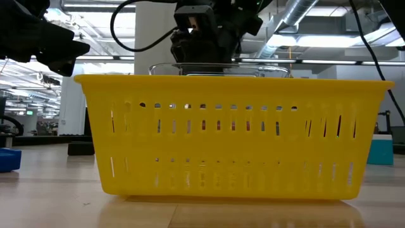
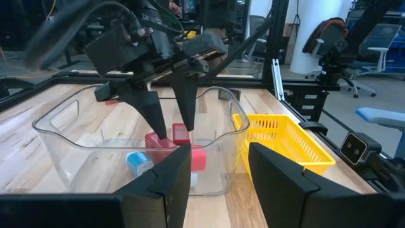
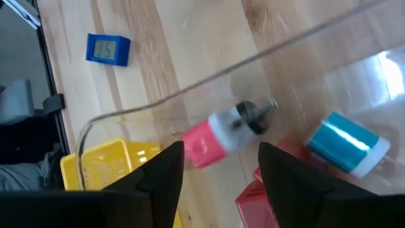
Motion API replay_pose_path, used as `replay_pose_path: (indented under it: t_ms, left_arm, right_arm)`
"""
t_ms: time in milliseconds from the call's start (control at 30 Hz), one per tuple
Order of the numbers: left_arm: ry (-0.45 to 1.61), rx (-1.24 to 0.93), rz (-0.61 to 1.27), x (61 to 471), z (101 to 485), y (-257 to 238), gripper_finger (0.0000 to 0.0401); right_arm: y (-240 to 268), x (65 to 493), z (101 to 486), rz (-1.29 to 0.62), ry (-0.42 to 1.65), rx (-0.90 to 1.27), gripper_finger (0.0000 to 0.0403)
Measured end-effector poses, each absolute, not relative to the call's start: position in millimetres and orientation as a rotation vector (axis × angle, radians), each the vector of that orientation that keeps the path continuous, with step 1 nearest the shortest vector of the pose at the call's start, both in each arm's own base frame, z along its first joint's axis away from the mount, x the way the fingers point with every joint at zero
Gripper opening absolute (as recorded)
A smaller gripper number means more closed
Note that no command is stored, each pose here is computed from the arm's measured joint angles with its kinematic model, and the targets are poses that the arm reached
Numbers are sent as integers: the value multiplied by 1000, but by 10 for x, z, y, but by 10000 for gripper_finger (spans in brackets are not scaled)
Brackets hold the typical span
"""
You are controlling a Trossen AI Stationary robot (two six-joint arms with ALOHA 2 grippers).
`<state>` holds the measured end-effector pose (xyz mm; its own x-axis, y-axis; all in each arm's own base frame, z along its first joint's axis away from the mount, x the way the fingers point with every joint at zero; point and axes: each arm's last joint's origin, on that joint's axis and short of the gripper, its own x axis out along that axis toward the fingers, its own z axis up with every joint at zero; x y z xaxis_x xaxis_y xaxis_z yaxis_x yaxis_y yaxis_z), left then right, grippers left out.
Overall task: Pick & Place Office items
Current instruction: Put the blue charger adapter into the transparent bin
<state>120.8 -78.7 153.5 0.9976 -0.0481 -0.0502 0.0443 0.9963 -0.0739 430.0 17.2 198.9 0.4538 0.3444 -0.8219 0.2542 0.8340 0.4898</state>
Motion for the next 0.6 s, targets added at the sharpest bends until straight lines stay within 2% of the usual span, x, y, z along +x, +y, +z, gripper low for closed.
replay_pose_path:
  t_ms: [333, 600]
  left_arm:
    - [55, -71, -46, 1208, 1531, -787, 154]
    - [79, -75, -46, 1208, 1501, -790, 154]
  right_arm:
    - [125, 4148, 2269, 32, 1108, 579, 163]
    - [565, 3683, 2690, -173, 1181, 428, 145]
